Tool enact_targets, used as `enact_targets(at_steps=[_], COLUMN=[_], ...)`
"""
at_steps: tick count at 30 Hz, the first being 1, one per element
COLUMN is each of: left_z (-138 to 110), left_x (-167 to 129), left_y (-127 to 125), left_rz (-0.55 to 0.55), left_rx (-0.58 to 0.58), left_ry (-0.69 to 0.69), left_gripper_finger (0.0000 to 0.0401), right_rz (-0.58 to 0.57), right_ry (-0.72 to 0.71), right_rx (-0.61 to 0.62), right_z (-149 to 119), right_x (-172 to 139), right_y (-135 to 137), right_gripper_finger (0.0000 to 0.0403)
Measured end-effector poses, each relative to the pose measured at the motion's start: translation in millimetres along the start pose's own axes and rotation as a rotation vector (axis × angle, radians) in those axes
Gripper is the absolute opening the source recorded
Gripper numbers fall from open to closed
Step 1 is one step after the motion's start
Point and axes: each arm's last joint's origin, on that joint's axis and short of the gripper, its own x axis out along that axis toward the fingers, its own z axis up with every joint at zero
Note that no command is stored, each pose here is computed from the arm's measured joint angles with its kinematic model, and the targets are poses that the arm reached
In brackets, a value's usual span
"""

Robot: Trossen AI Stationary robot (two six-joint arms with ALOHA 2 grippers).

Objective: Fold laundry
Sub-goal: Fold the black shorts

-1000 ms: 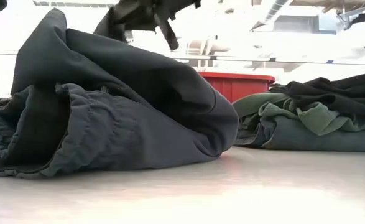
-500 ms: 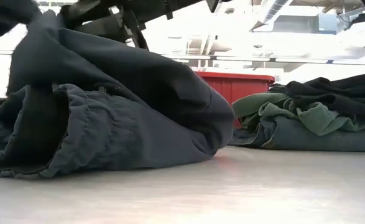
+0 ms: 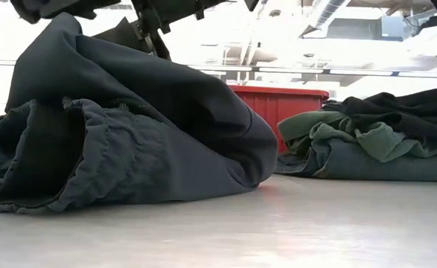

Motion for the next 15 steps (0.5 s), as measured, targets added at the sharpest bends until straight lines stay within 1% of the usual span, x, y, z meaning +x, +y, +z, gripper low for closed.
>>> enact_targets(at_steps=[1, 4, 5, 10, 12, 15], left_z=[-2.3, -8.1, -9.2, -18.7, -23.5, -30.4], left_x=[5.0, 15.6, 18.7, 33.8, 38.0, 44.2], left_y=[-0.4, -5.5, -7.6, -12.2, -12.7, -10.1], left_rz=[-0.01, -0.049, -0.059, -0.091, -0.112, -0.11], left_rx=[-0.009, 0.017, 0.024, 0.078, 0.101, 0.115], left_ry=[0.022, 0.075, 0.087, 0.199, 0.266, 0.37], left_gripper_finger=[0.0086, 0.0086, 0.0086, 0.0086, 0.0086, 0.0086], right_rz=[0.002, 0.002, -0.008, -0.017, -0.001, 0.014], right_ry=[0.003, 0.0, 0.021, 0.07, 0.076, 0.158], right_rx=[-0.003, -0.002, -0.002, -0.005, -0.004, 0.003], right_z=[2.4, 10.5, 12.5, 13.5, 22.6, 31.4], right_x=[-3.5, -11.9, -16.1, -25.3, -36.5, -60.2], right_y=[2.2, 4.6, 3.6, 6.2, 9.7, 14.9], right_gripper_finger=[0.0239, 0.024, 0.0239, 0.0236, 0.0235, 0.0235])
